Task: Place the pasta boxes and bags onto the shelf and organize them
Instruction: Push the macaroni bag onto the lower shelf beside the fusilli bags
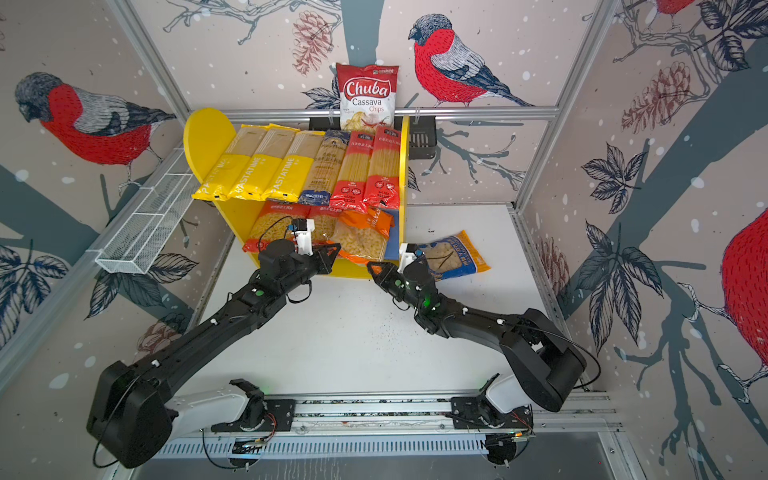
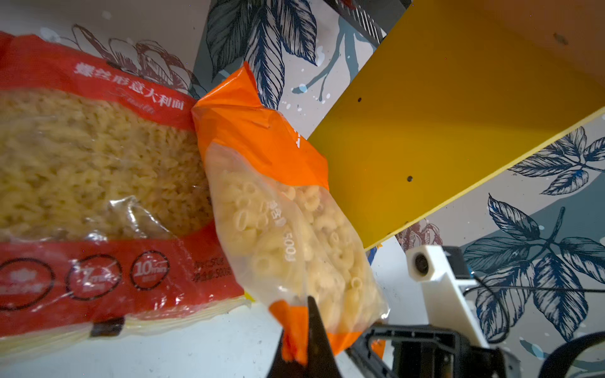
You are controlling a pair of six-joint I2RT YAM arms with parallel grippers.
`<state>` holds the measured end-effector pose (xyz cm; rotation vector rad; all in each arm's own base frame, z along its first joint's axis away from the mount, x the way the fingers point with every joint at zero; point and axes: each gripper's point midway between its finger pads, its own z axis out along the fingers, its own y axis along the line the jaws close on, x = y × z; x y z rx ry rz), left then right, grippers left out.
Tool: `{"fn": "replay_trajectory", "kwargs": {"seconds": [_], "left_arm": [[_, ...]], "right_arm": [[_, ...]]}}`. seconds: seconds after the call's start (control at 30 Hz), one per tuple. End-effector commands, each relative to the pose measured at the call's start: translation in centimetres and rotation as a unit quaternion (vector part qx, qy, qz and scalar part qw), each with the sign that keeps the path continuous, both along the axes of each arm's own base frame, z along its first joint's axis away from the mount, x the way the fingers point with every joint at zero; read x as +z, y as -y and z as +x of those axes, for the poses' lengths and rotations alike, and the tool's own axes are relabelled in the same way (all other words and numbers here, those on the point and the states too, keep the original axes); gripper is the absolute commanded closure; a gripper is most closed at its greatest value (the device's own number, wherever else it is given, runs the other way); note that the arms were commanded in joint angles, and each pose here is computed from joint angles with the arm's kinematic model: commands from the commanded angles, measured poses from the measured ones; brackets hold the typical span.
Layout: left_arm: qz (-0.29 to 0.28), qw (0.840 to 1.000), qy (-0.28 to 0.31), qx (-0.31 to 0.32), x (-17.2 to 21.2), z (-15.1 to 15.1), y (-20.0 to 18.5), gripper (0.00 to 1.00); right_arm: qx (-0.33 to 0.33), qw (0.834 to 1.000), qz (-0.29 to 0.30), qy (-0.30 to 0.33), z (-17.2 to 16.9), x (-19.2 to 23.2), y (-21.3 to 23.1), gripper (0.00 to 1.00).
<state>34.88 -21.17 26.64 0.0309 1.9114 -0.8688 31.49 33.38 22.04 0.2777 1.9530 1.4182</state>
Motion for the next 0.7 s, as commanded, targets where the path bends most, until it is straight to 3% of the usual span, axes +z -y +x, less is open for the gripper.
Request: {"fn": "replay_trajectory", "kwargs": {"seconds": [0.0, 0.17, 0.37, 0.47, 0.67], "left_arm": [[0.015, 1.000, 0.008, 0.008, -0.6, 0.1, -0.9, 1.00], [0.009, 1.000, -0.026, -0.015, -3.3, 0.5, 0.1, 1.00], [0.015, 0.998, -0.032, -0.054, -4.4, 0.5, 3.6, 1.00], [0.019, 0.997, -0.041, -0.068, -5.2, 0.7, 5.0, 1.00], [0.031, 0.996, -0.042, -0.071, -6.0, 1.4, 5.9, 1.00]], "right_arm": [[-0.030, 0.997, -0.062, 0.047, 2.2, 1.4, 0.5, 0.84], [-0.070, 0.988, -0.133, 0.045, 4.5, 1.5, 2.1, 0.92], [-0.105, 0.981, -0.159, 0.043, 4.4, 1.1, 4.5, 0.96], [-0.115, 0.979, -0.167, 0.025, 4.5, 0.0, 5.5, 0.90], [-0.109, 0.982, -0.152, 0.007, 4.1, -1.0, 5.2, 0.65]]}}
